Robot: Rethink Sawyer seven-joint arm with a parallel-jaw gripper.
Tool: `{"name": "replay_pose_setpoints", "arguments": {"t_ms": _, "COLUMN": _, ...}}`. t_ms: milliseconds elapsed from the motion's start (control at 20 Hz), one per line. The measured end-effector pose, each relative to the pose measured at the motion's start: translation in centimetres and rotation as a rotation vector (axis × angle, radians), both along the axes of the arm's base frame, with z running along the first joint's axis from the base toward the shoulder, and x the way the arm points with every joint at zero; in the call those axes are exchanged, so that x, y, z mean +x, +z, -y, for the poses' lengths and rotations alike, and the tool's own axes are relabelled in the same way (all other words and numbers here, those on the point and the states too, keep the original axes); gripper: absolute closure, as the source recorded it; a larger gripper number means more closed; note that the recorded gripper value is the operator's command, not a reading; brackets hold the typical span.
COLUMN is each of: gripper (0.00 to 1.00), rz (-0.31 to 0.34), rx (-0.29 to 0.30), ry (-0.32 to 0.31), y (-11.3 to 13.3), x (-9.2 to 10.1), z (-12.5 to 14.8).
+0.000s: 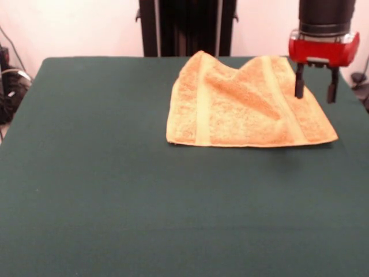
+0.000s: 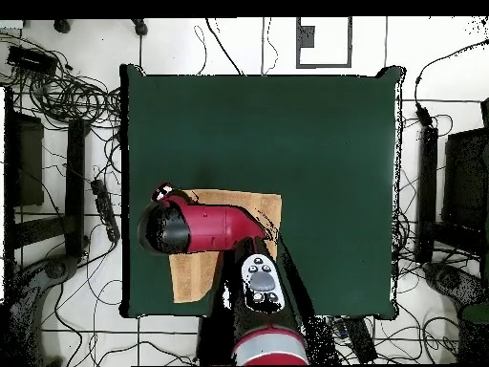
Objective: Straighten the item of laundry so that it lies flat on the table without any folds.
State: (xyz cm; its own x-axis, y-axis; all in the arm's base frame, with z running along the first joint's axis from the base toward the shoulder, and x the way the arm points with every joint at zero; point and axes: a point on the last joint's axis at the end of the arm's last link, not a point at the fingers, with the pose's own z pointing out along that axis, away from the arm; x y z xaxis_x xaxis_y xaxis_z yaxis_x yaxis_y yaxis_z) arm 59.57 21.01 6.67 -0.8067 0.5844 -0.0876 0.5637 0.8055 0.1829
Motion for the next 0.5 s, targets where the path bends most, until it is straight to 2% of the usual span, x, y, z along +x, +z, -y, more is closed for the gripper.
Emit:
{"name": "replay_pose_setpoints", "arguments": {"t_ms": 200, "gripper": 0.0, "rz": -0.02, "rx": 0.004, "ry": -0.048, "y": 2.0, "x": 1.5, "z": 3.2}}
{"name": "replay_pose_setpoints", "arguments": {"t_ms": 300, "gripper": 0.0, "rz": -0.034, "rx": -0.001, "ry": -0.086, "y": 3.0, "x": 2.2, "z": 6.3}}
{"name": "replay_pose_setpoints", "arguments": {"t_ms": 400, "gripper": 0.0, "rz": -0.038, "rx": -0.007, "ry": -0.106, "y": 3.5, "x": 2.5, "z": 8.3}}
{"name": "replay_pose_setpoints", "arguments": {"t_ms": 500, "gripper": 0.0, "rz": -0.036, "rx": -0.021, "ry": -0.138, "y": 4.1, "x": 3.0, "z": 11.8}}
